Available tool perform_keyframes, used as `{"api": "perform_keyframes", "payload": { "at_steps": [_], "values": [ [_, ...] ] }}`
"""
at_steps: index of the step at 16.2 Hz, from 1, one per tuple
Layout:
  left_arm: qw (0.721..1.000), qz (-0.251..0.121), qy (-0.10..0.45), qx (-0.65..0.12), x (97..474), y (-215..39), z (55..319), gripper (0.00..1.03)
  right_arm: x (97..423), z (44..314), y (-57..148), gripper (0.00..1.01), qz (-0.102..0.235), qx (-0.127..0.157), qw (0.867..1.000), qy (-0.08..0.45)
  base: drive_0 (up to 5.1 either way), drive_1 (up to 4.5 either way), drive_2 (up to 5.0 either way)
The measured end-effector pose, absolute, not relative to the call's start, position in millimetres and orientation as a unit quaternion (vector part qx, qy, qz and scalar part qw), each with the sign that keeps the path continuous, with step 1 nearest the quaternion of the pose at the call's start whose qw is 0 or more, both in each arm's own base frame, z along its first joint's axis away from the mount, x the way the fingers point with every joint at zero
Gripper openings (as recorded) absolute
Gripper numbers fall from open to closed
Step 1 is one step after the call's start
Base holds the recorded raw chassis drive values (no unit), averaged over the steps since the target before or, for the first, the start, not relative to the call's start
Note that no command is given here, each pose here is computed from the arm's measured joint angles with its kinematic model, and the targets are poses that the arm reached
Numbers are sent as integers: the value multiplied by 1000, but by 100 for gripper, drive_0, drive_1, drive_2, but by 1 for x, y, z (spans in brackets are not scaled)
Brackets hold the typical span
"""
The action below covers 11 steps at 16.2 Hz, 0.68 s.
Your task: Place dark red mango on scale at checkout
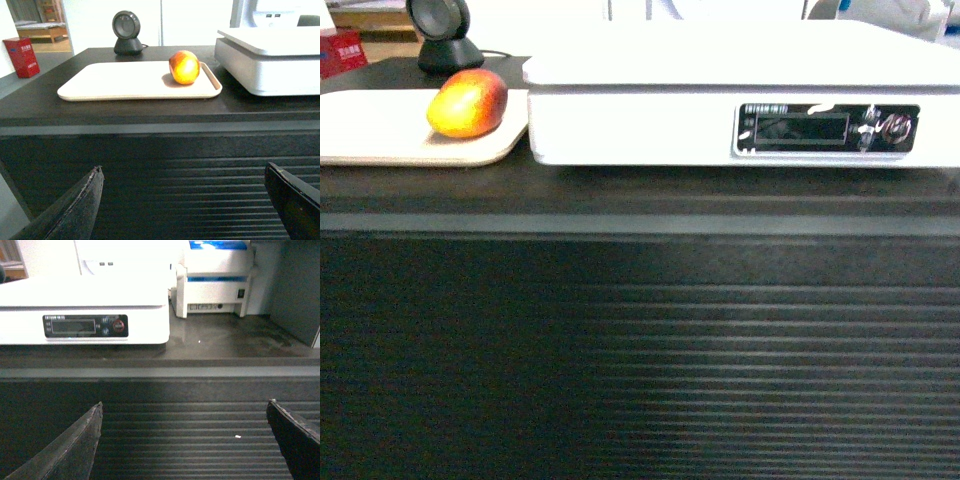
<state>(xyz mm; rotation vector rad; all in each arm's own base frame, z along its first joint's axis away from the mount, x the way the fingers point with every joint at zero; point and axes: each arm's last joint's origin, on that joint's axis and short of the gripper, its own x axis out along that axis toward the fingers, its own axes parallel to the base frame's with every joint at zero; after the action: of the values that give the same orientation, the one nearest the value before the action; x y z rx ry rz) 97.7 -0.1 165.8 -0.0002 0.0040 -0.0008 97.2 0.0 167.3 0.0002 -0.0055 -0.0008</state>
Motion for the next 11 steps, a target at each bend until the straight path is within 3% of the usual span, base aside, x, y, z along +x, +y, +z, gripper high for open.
{"api": "perform_keyframes", "payload": {
  "at_steps": [11],
  "values": [
    [1000, 0, 2, 0, 98, 0, 166, 98, 97, 167, 0, 98, 0, 0, 1000, 0, 0, 0, 0]
  ]
}}
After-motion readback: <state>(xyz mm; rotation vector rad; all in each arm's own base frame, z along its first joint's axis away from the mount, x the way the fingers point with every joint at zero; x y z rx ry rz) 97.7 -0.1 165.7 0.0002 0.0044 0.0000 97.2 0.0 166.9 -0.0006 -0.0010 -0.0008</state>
